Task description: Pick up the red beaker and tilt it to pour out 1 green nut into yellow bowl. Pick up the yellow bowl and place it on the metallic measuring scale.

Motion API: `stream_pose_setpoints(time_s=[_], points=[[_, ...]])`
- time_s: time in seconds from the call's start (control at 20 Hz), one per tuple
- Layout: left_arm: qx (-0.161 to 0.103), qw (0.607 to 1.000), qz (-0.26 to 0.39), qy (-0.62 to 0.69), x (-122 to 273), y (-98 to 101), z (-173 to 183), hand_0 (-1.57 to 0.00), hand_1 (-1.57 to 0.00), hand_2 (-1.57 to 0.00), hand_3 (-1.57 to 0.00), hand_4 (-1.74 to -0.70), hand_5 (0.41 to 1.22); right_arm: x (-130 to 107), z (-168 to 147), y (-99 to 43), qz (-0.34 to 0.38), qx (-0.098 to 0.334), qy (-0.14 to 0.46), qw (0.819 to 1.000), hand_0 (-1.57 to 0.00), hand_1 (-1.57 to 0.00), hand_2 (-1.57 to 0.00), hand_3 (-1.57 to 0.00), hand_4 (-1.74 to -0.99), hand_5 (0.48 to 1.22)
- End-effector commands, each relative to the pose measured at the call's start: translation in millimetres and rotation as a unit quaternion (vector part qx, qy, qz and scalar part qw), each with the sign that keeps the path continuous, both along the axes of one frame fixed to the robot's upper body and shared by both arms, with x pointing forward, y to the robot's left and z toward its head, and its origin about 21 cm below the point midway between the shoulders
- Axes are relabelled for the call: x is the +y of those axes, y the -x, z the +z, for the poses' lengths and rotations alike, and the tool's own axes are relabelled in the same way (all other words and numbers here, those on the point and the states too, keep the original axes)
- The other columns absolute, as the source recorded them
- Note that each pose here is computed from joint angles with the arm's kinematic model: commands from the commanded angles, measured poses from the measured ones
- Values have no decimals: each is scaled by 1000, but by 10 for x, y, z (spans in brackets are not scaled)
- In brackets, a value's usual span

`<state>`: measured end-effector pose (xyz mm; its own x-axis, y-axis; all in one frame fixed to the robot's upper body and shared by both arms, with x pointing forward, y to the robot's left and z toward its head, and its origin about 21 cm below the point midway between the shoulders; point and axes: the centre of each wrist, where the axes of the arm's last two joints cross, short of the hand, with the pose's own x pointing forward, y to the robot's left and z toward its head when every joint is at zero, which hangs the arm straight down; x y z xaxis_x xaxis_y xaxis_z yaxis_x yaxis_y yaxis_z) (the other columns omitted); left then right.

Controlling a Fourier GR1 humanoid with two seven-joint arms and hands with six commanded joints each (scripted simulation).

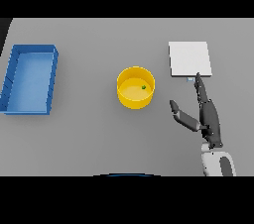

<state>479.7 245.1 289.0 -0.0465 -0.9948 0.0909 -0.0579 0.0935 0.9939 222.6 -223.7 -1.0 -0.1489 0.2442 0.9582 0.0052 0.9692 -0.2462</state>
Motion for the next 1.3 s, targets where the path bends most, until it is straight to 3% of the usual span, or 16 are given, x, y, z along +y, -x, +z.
stream_pose_setpoints(time_s=[0.0,0.2,0.55,0.9,1.05,1.15,1.2,1.25], points=[[-6,999,19,36,157,33,-72,-1571,-1571,-1567,-1428,-1739,1221,-8,-9,11,5,-2,2,1000,1,1,1,1,-1226,587],[-33,981,111,157,616,228,-448,-1571,-1571,-1569,-1446,-1740,1221,4,-38,9,14,2,15,1000,1,1,1,1,-1212,604],[-20,941,216,260,821,847,-1298,-1571,-1571,-1571,-1450,-1741,1221,-19,10,22,19,5,33,999,1,1,1,1,-1206,657],[5,918,266,295,805,1214,-1803,-1571,-1571,-1571,-1509,-1741,1221,14,0,35,24,0,31,999,1,1,1,1,-1217,666],[10,916,271,296,794,1277,-1887,-1571,-1571,-1571,-1539,-1741,1117,-27,29,42,19,-3,39,999,1,1,1,1,-1207,665],[20,916,281,285,839,1278,-1936,-1571,-1571,-1571,-1551,-1741,967,-10,4,43,19,0,35,999,1,1,1,1,-1205,664],[30,919,275,280,833,1296,-1935,-1571,-1571,-1571,-1555,-1667,908,2,3,53,24,-8,38,999,1,1,1,1,-1202,667],[49,922,271,273,820,1306,-1959,-1571,-1571,-1571,-1503,-1530,865,-12,-9,56,17,2,40,999,1,1,1,1,-1197,664]])
